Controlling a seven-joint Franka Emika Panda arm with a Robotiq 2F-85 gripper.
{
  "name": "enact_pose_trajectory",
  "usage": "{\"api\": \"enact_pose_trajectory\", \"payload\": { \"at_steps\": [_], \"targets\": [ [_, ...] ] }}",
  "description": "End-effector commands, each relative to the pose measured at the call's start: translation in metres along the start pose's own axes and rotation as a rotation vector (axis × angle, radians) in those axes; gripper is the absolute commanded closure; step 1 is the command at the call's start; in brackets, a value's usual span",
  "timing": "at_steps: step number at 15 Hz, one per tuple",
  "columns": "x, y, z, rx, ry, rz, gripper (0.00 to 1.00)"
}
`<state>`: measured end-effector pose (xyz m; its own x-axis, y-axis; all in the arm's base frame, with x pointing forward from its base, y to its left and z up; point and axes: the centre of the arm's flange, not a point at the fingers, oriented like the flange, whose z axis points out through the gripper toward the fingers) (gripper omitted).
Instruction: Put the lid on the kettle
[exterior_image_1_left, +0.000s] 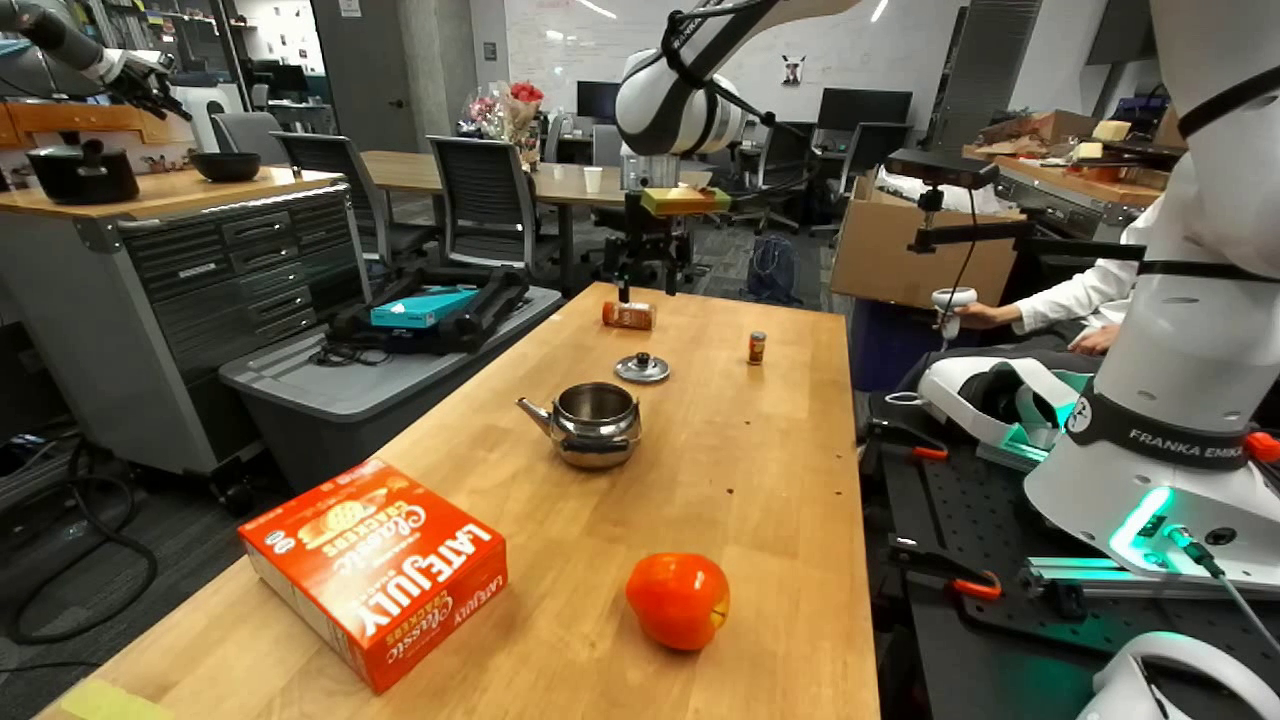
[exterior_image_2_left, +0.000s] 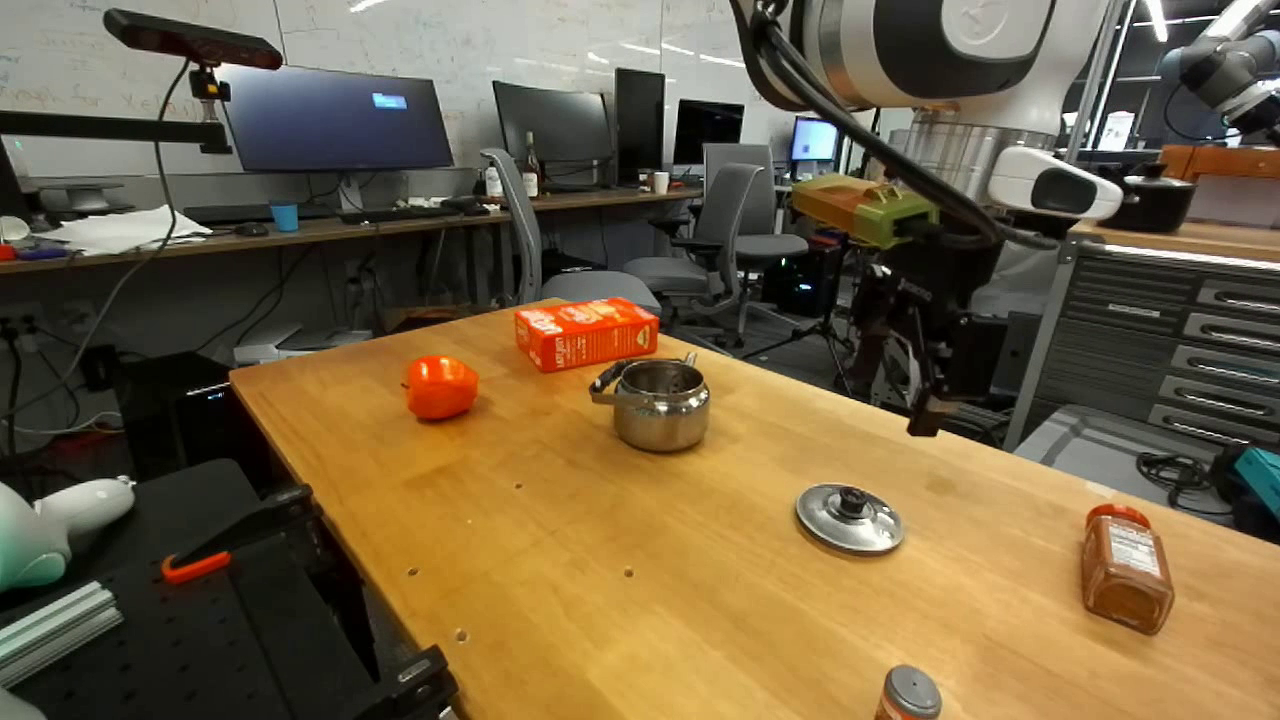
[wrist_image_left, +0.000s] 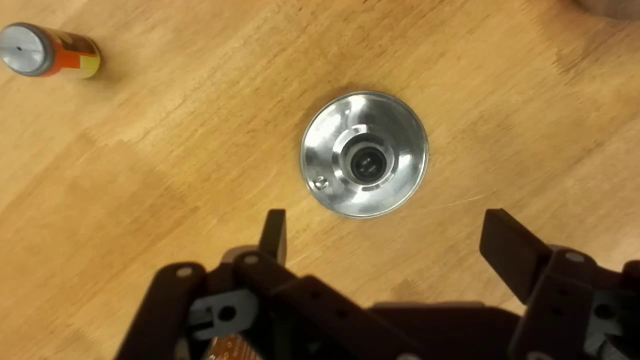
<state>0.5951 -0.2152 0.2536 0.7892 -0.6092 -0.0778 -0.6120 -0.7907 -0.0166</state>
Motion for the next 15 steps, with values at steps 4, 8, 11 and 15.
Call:
{"api": "enact_pose_trajectory", "payload": {
  "at_steps": [4,8,11,15],
  "targets": [
    [0.023,-0.011,0.023,0.008,-0.029,-0.013,0.0],
    [0.025,-0.013,0.035,0.001,-0.041,-0.016,0.0],
    [0.027,-0.013,0.042,-0.004,-0.049,-0.014,0.0],
    [0.027,-0.012,0.054,-0.018,-0.067,-0.011,0.0]
  ]
}}
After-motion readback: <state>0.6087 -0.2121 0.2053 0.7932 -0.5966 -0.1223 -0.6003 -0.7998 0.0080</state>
